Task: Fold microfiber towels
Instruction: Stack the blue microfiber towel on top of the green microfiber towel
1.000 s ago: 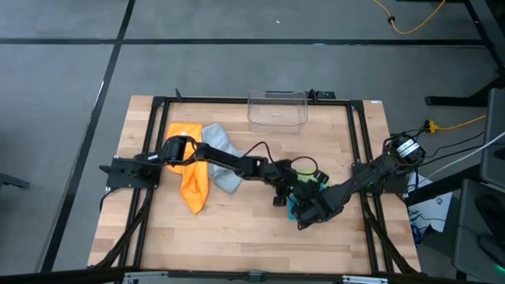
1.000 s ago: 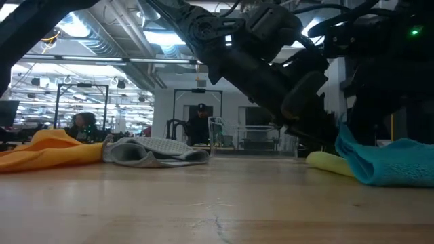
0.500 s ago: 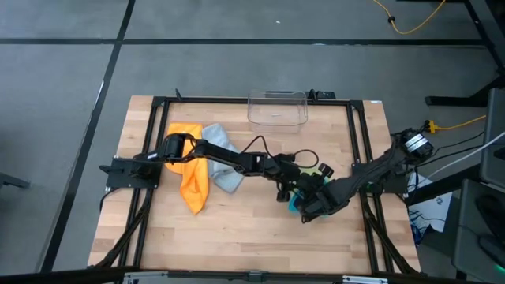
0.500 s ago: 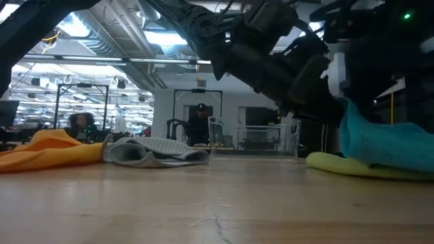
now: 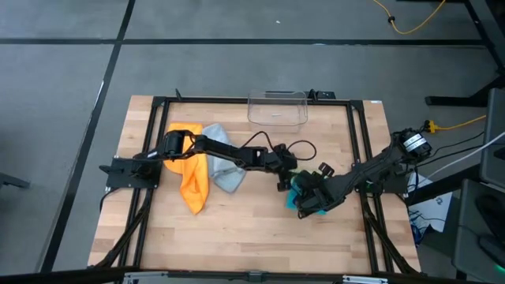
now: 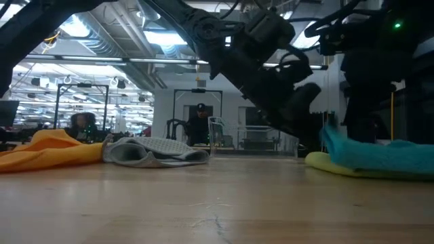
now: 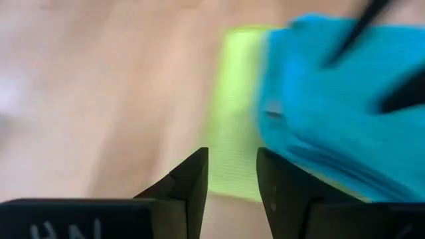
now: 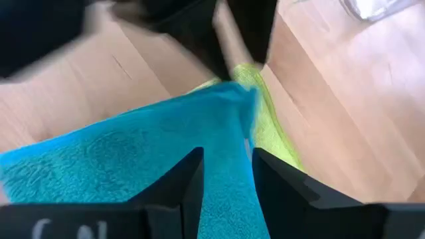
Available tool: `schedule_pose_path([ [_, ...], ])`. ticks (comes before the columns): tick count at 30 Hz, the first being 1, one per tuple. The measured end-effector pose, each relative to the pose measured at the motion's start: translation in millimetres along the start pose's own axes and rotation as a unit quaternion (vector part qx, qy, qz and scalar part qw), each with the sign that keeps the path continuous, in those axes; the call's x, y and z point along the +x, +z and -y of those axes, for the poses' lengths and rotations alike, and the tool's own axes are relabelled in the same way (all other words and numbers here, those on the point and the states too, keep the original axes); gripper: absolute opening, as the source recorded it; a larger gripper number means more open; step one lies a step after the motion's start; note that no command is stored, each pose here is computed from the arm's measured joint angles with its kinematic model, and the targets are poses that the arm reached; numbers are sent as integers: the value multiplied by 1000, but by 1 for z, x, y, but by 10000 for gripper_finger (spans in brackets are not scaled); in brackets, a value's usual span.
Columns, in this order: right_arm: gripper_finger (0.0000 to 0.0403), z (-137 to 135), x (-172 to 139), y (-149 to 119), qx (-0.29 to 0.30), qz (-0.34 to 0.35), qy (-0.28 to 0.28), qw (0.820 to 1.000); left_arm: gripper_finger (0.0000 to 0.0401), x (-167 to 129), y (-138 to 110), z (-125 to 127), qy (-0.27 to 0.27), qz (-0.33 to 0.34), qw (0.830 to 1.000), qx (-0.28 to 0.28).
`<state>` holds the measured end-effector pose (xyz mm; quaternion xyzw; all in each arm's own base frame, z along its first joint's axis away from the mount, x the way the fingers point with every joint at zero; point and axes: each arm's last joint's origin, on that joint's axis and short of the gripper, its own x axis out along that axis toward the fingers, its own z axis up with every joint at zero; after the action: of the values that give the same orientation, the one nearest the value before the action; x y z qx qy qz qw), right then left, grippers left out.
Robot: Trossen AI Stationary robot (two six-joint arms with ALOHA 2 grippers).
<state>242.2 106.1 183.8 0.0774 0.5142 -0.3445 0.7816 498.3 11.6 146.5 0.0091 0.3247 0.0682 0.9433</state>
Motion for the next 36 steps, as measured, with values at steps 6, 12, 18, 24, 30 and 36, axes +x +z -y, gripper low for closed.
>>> schedule_pose_path([
  [6,131,2,-11,5,3,-21,-8,1000,121,1,-1,-13,47,-5,999,-7],
  [12,131,-2,-35,9,-10,-112,35,993,121,0,-8,-14,-53,-50,997,-30],
  [18,131,-14,-55,-10,-47,-162,91,982,121,-14,-15,-2,-150,-127,980,-40],
  [24,131,-23,-72,-36,-46,-145,98,984,121,-41,-8,8,-153,-167,974,-17],
  [30,131,-28,-84,-53,-2,-70,102,992,121,-53,-3,36,-212,-151,965,42],
  [36,131,-32,-87,-57,4,-65,119,991,121,-56,0,51,-183,-125,969,113],
])
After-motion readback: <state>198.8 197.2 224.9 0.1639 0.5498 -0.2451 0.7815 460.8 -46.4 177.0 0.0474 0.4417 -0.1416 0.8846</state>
